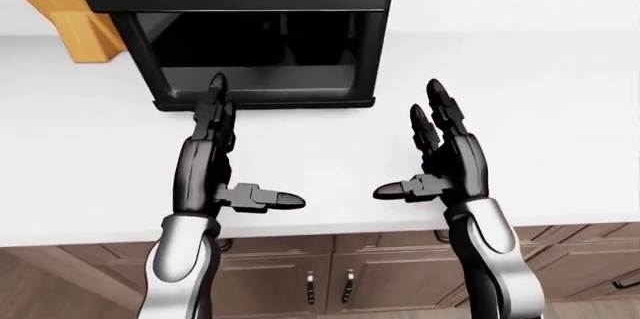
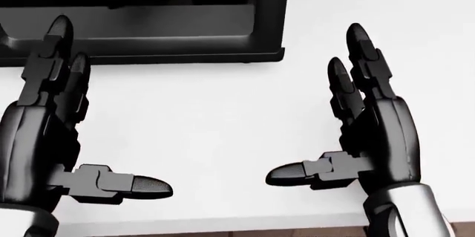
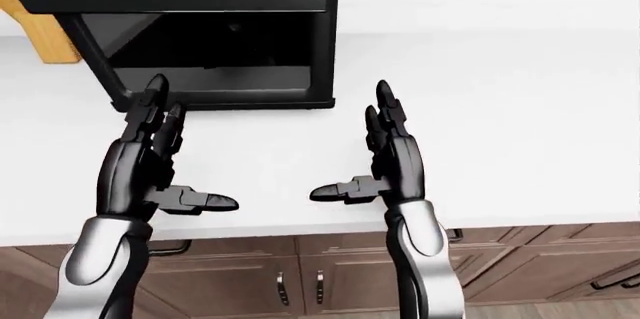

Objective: Open the toaster oven door.

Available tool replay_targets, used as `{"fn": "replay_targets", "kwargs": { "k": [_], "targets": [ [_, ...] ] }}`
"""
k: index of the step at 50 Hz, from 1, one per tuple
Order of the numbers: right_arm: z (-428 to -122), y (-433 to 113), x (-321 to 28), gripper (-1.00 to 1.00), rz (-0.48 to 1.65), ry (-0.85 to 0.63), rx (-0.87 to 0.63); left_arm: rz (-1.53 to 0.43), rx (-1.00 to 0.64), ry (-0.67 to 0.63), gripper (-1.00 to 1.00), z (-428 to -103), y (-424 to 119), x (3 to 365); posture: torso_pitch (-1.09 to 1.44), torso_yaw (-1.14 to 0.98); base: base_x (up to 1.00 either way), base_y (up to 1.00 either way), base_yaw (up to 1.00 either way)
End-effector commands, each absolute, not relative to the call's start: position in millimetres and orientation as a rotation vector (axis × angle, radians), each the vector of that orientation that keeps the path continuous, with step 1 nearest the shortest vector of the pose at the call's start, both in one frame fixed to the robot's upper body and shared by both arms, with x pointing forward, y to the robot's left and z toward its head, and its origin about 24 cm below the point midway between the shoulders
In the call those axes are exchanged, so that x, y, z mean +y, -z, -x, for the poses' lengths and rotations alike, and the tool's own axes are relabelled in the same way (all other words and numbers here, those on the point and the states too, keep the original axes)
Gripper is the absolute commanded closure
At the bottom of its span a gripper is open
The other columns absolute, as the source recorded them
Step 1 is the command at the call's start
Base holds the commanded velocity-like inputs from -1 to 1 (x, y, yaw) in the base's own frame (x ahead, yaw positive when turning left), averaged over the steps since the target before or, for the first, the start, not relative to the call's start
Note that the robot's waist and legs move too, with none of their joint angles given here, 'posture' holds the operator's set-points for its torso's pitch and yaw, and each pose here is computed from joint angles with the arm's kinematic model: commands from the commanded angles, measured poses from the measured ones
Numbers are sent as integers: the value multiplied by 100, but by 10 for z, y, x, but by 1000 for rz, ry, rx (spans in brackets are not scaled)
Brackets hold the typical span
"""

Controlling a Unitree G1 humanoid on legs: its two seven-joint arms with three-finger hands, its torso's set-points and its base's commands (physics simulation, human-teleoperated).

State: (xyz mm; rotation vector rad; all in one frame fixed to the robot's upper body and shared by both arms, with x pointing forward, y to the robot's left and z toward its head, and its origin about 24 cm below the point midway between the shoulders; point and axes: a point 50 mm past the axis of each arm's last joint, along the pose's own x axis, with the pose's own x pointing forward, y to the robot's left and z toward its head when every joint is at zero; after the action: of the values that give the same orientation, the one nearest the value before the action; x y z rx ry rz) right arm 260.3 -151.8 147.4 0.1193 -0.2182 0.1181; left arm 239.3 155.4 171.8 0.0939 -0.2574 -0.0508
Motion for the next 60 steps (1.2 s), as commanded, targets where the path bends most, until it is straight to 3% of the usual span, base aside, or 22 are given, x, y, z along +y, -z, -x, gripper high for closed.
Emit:
{"fn": "replay_targets", "kwargs": {
  "k": [1, 60],
  "targets": [
    [-2576, -1638, -1509, -100, -115, -129, -307, -102, -350, 54, -100, -2352, -1875, 1538, -3, 0, 0, 0, 0],
    [-2588, -1607, -1493, -100, -117, -131, -308, -108, -325, 71, -100, -2396, -1850, 1515, -41, 0, 0, 0, 0]
  ]
}}
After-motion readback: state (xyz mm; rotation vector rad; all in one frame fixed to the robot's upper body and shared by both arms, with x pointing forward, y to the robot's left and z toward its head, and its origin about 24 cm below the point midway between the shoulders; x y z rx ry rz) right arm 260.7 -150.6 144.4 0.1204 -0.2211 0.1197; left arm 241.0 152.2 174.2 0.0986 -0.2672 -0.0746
